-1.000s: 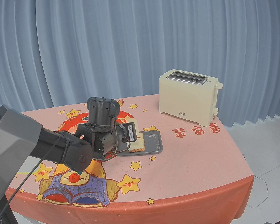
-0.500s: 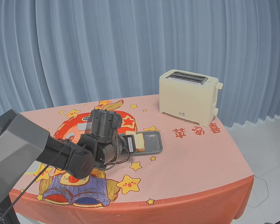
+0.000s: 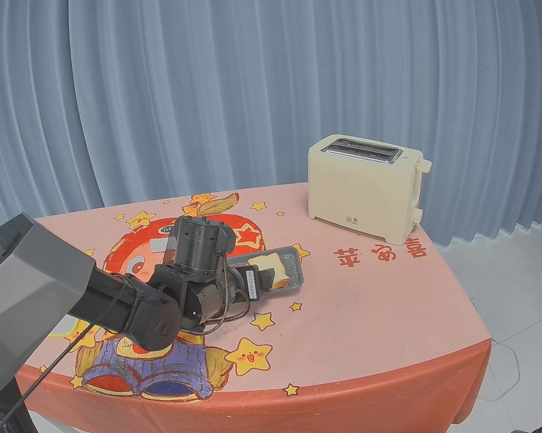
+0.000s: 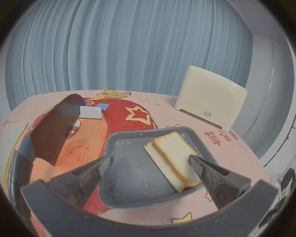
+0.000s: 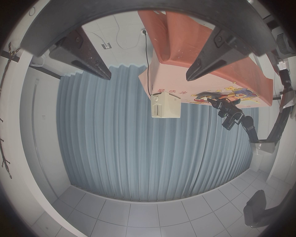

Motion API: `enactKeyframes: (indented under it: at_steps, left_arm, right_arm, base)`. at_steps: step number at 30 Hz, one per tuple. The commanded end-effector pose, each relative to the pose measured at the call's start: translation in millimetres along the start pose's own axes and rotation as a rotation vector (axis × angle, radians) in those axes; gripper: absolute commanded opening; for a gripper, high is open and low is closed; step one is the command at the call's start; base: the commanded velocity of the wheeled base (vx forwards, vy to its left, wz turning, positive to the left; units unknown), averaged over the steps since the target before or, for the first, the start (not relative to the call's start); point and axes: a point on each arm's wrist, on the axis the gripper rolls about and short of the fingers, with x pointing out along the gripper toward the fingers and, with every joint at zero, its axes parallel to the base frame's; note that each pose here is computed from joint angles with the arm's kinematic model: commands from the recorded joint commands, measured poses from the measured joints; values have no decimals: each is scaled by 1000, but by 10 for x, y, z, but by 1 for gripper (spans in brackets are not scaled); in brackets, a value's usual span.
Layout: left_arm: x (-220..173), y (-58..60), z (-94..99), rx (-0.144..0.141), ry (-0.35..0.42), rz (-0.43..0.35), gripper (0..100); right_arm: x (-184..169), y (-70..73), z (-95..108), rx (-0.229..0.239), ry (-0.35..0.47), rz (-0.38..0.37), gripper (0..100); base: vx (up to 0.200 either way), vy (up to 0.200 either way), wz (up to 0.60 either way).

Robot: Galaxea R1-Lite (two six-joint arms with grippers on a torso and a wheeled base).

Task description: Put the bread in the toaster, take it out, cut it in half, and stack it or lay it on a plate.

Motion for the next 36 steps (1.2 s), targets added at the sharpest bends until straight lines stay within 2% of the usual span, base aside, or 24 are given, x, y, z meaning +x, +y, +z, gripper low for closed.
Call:
enactKeyframes:
  at_steps: [1, 10, 13, 18, 20, 21, 23, 25, 27, 29, 30, 31, 32, 33, 34, 36]
  left_arm:
    - [-22, 1, 9, -3, -9, -2, 100]
    - [-35, -47, 94, -18, -92, -40, 100]
    - [-106, -137, 119, -15, -116, -69, 100]
    - [-452, -178, 294, -26, -181, -108, 100]
    - [-699, -167, 442, -35, -244, -124, 100]
    - [-714, -167, 453, -38, -248, -125, 100]
    - [-1117, -113, 669, -53, -341, -147, 100]
    - [-1329, -68, 740, -43, -389, -148, 100]
    - [-1562, -4, 779, -2, -439, -131, 100]
    - [-1705, 142, 781, 23, -473, -81, 100]
    - [-1705, 142, 781, 23, -473, -81, 100]
    - [-1765, 244, 757, 33, -480, -49, 100]
    - [-1853, 409, 713, 31, -486, -3, 100]
    - [-1864, 433, 704, 29, -486, 4, 100]
    - [-1933, 540, 665, 22, -491, 34, 100]
    - [-2013, 644, 573, 15, -485, 62, 100]
  right_arm:
    - [-1, 2, -44, 0, -2, 1, 100]
    - [-1, 2, -44, 0, -2, -1, 100]
    - [-1, 2, -44, 0, -2, 1, 100]
    - [-1, 2, -46, 0, 0, 1, 100]
    - [-1, 2, -44, 0, -2, 1, 100]
    - [-1, 2, -44, 0, -2, 1, 100]
    - [-1, 2, -44, 0, -2, 1, 100]
    - [-1, 2, -46, 0, 0, 1, 100]
    - [-1, 2, -44, 0, -2, 1, 100]
    - [-3, 1, -40, 0, -3, 1, 100]
    - [-3, 1, -40, 0, -3, 1, 100]
    - [-1, 2, -44, 0, -2, -1, 100]
    - [-1, 2, -44, 0, -2, 1, 100]
    - [-1, 2, -44, 0, -2, 1, 100]
    - [-1, 2, -44, 0, -2, 1, 100]
    - [-1, 2, -44, 0, -2, 1, 100]
  base:
    - [0, 0, 0]
    - [0, 0, 0]
    - [0, 0, 0]
    - [0, 0, 0]
    - [0, 0, 0]
    - [0, 0, 0]
    - [0, 0, 0]
    - [0, 0, 0]
    - [0, 0, 0]
    - [0, 0, 0]
    - [0, 0, 0]
    - [0, 0, 0]
    - [0, 0, 0]
    - [0, 0, 0]
    - [0, 0, 0]
    - [0, 0, 0]
